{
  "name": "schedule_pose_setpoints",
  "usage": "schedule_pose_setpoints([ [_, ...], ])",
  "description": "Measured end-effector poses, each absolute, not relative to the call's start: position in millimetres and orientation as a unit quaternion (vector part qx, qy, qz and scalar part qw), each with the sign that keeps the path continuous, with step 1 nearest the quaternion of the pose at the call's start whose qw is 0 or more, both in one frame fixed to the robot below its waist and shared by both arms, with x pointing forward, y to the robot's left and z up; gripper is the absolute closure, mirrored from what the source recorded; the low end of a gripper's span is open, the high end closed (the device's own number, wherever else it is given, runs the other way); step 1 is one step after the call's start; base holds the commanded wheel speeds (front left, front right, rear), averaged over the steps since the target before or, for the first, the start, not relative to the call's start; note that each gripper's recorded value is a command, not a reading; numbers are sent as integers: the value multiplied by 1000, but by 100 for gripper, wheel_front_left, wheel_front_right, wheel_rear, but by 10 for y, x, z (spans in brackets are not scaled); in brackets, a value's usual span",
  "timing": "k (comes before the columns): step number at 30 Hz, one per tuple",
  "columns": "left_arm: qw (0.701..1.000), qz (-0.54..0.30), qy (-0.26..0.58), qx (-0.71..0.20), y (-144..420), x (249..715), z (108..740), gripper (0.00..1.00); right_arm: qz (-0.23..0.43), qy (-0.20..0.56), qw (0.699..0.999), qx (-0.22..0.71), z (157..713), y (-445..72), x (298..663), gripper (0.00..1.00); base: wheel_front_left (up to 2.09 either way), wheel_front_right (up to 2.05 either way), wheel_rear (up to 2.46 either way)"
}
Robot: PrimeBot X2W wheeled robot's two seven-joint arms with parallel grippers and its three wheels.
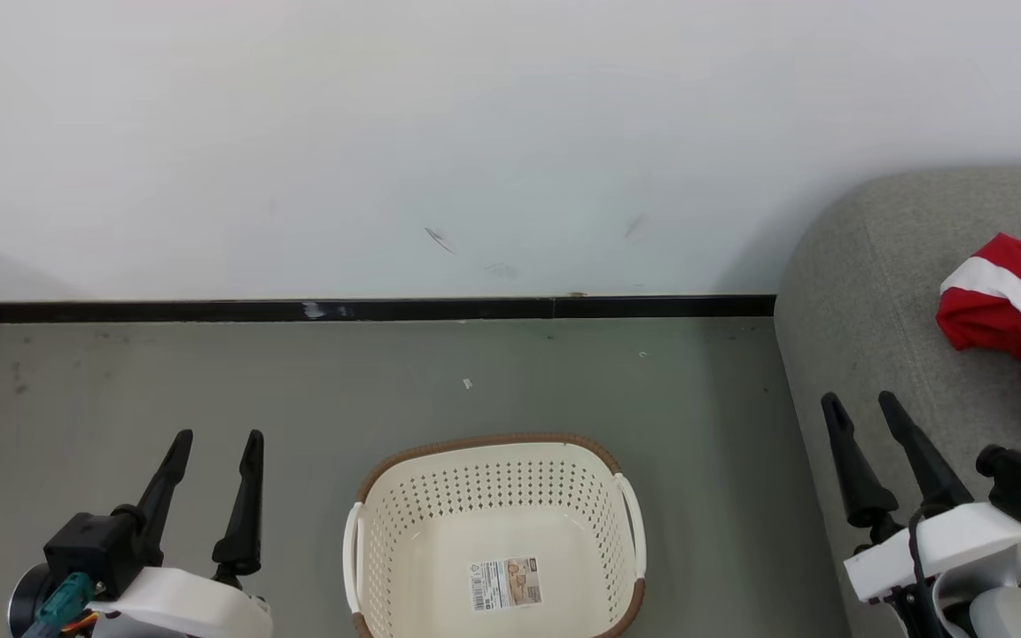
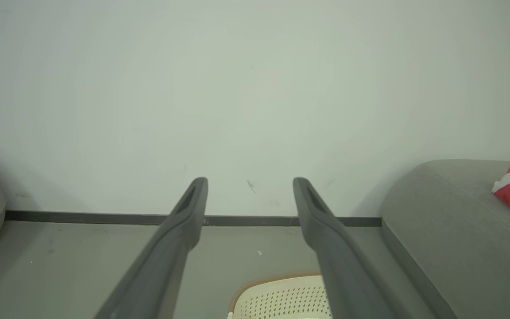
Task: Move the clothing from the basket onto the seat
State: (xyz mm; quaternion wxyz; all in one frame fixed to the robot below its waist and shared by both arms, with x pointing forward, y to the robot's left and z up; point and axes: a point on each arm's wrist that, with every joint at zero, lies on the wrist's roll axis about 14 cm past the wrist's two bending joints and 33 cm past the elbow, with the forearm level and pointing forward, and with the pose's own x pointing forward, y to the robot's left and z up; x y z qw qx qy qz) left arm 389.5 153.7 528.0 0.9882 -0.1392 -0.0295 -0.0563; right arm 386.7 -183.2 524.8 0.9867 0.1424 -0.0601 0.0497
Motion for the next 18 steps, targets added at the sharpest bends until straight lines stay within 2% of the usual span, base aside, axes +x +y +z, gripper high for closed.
schedule_pose_setpoints([
  [18,991,-38,-22,-129,1553,3742,5152,0,31,-71,992,99,5272,-1874,3711,0,0,0,0],
])
